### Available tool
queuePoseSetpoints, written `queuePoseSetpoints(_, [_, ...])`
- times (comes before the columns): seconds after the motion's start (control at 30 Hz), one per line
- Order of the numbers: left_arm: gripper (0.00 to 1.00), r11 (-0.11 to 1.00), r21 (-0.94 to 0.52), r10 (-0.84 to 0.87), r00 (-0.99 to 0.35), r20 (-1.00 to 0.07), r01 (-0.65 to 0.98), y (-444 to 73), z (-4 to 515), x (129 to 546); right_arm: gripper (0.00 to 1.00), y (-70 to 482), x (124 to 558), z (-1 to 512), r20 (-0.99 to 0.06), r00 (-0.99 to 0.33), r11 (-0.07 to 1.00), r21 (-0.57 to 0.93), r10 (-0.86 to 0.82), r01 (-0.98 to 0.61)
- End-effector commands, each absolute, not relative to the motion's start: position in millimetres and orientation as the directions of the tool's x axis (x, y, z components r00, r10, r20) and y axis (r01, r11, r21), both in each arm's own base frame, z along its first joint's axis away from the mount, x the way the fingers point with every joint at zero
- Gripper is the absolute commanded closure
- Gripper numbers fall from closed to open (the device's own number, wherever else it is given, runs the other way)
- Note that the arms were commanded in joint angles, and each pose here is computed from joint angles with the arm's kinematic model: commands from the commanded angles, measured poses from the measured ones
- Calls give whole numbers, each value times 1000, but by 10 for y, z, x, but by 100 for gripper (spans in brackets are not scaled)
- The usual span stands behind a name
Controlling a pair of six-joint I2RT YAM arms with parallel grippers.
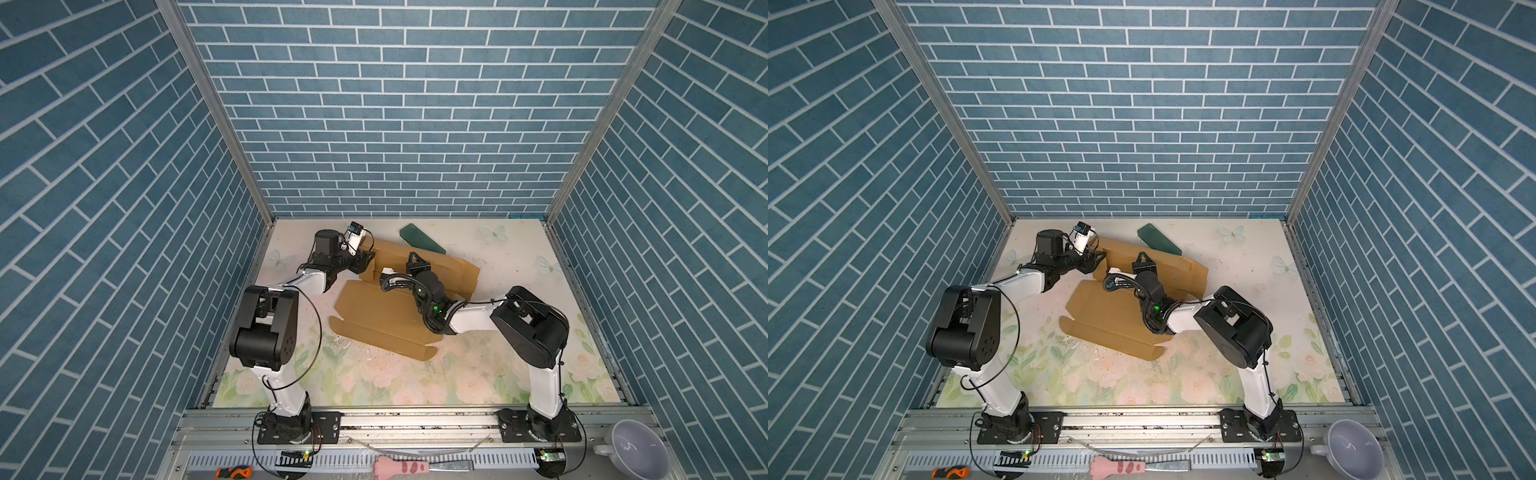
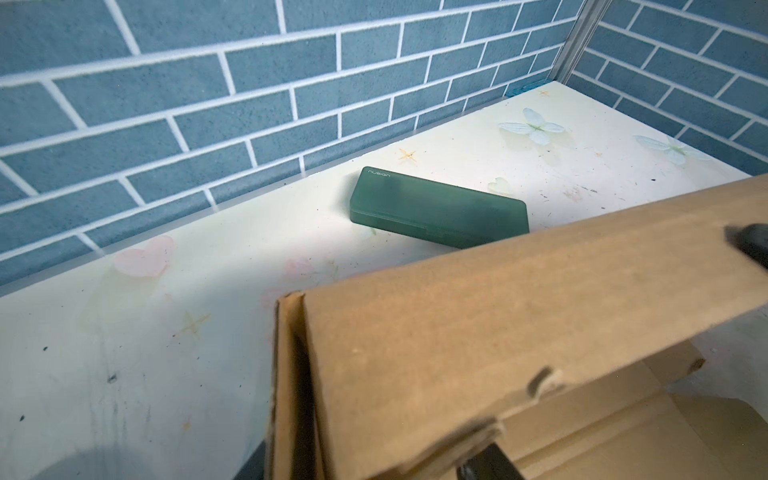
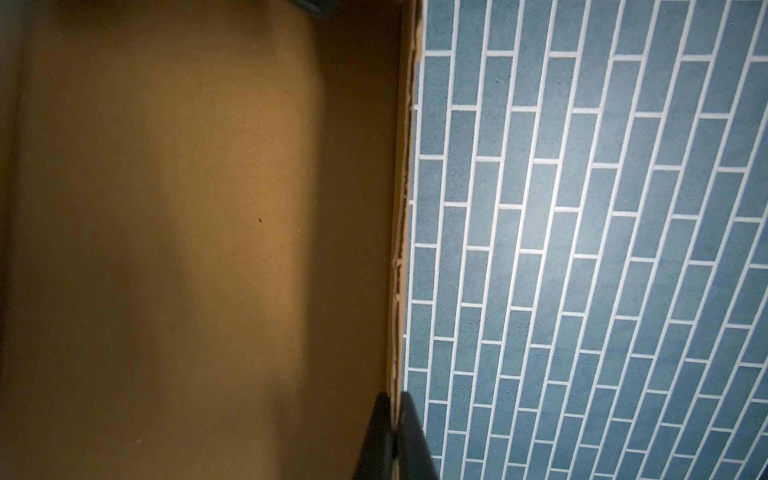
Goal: Fold the paper box
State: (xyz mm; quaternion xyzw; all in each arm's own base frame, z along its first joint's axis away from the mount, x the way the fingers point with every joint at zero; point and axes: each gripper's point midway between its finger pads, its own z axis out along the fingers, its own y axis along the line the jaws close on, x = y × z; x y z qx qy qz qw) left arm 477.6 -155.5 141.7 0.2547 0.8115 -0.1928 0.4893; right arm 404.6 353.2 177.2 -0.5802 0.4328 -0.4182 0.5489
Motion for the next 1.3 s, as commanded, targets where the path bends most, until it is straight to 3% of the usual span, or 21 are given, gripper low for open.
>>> queuePoseSetpoints(0.0, [44, 801, 7, 263, -341, -903, 599, -1531, 1463, 4873, 100, 3608, 3949, 1853, -3, 344, -19, -998, -939, -60])
queuePoseSetpoints(0.5, [57, 832, 55, 276, -326, -904, 553, -1425, 1475, 4835, 100, 3591, 3951, 1870, -5, 340, -15, -998, -940, -56])
queuePoseSetpoints(0.8, [73, 845, 147, 338, -299, -892, 515, -1466, 1460, 4790, 100, 3630, 3928, 1953, -13, 344, -2, -999, -939, -44])
queuePoseSetpoints(1.1, [100, 893, 198, 319, -258, -912, 404, -1450, 1522, 4786, 100, 3591, 3874, 1985, -79, 333, 57, -995, -940, -76])
queuePoseSetpoints(1.27, [100, 884, 205, 317, -217, -923, 420, -1517, 1559, 4743, 79, 3544, 3781, 1878, -192, 327, 120, -966, -925, -228])
